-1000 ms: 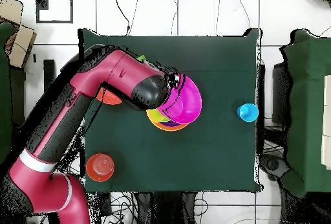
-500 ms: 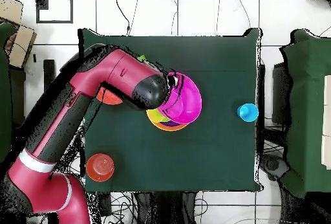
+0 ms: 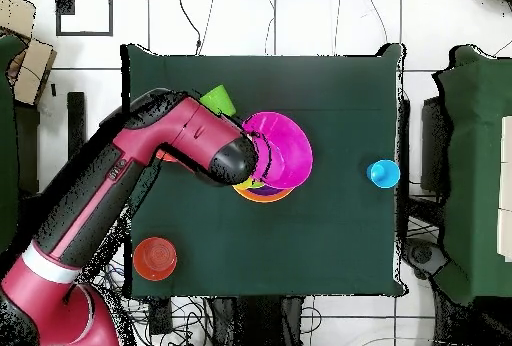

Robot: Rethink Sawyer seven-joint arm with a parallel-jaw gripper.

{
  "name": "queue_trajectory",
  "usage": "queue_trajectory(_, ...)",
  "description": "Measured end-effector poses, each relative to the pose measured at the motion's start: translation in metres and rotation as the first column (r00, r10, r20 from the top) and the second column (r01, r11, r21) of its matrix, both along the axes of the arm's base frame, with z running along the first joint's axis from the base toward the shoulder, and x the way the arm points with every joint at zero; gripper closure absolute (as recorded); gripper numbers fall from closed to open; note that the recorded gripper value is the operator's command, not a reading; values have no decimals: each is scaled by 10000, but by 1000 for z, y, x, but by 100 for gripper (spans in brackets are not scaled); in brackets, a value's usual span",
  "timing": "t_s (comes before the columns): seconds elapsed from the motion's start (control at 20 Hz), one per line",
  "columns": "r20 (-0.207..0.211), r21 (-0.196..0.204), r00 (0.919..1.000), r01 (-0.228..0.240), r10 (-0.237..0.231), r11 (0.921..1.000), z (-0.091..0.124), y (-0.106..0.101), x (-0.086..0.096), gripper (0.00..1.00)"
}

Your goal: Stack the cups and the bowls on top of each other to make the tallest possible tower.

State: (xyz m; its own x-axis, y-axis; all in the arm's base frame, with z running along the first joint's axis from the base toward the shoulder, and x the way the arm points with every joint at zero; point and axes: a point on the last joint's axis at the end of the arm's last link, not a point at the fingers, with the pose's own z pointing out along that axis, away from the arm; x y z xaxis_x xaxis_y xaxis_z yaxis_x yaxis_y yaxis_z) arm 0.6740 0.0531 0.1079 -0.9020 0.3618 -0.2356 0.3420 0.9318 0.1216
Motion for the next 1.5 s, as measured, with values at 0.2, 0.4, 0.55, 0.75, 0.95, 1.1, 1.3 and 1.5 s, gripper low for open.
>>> queue_trajectory(0.2,-68,230,10000,9,-7,9997,-11,6,-5,0)
queue_trajectory(0.4,-113,354,9999,75,-71,9993,-16,4,-7,0)
queue_trajectory(0.55,-106,359,9999,124,-121,9993,-16,1,-6,0)
queue_trajectory(0.75,-83,367,9998,184,-181,9992,-14,-3,-6,0)
queue_trajectory(0.95,-44,348,9998,216,-215,9992,-11,-5,-4,100)
queue_trajectory(1.1,-36,290,9997,222,-222,9993,-9,-7,-4,100)
queue_trajectory(1.3,-26,117,9998,219,-218,9997,0,-11,-2,100)
queue_trajectory(1.5,-2,39,9997,261,-261,9997,3,-16,-1,100)
